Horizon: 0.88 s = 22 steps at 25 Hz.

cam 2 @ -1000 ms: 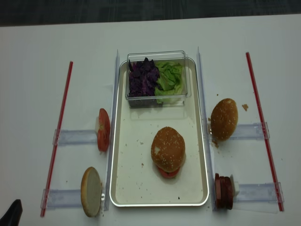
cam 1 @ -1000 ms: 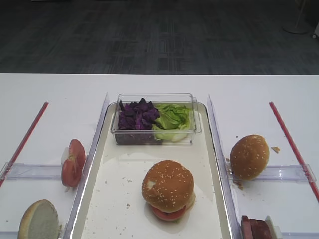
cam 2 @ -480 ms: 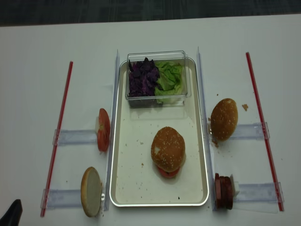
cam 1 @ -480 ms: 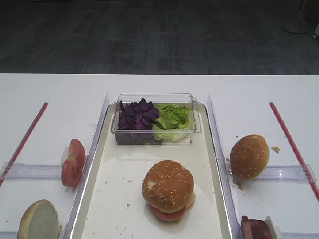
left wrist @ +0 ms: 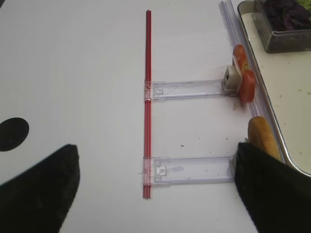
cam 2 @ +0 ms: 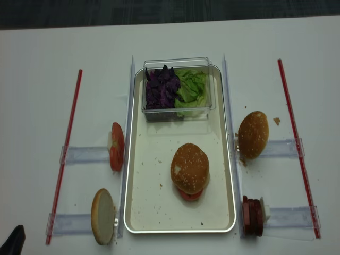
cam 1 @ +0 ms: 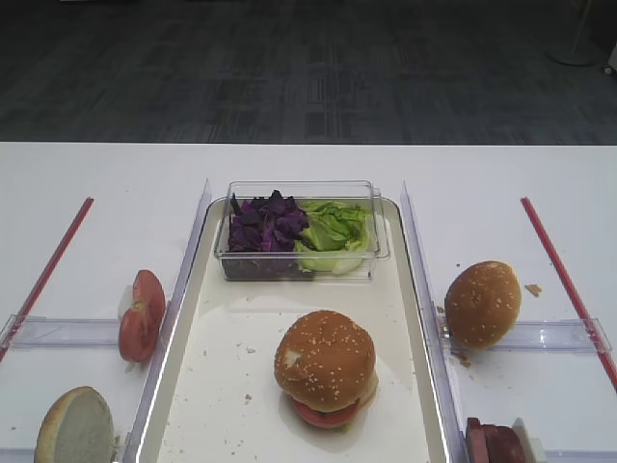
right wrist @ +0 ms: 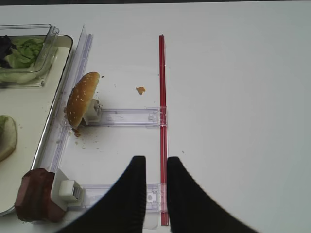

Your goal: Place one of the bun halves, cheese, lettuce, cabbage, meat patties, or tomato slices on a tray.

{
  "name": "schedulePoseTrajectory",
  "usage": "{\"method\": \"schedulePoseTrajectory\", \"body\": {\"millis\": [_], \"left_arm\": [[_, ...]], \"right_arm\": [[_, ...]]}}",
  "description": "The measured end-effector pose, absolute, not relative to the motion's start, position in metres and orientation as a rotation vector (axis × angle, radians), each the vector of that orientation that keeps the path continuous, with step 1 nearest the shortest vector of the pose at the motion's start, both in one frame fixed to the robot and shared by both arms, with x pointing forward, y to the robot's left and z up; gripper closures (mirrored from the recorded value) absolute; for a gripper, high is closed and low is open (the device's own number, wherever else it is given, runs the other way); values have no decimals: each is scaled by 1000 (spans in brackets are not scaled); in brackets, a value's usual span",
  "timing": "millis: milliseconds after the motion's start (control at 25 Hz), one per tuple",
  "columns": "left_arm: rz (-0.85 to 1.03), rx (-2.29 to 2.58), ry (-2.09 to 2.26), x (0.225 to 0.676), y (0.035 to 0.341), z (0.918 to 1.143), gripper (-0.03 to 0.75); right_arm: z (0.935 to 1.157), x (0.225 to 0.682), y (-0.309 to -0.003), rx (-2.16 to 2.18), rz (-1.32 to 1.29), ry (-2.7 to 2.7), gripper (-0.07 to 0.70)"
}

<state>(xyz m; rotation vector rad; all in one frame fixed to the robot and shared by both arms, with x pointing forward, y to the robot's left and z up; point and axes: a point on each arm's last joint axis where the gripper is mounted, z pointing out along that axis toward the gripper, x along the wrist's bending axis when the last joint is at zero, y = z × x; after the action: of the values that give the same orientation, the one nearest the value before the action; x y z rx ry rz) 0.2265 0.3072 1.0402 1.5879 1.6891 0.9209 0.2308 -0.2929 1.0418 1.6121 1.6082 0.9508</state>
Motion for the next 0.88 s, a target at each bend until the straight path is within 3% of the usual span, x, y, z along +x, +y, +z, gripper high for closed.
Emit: {"method": "schedulePoseTrajectory", "body": {"millis": [880], "left_arm": [[921,1588,1689,226,307,1040,118]], "right_arm": [[1042,231,-293,1612,951,1608,520]]}}
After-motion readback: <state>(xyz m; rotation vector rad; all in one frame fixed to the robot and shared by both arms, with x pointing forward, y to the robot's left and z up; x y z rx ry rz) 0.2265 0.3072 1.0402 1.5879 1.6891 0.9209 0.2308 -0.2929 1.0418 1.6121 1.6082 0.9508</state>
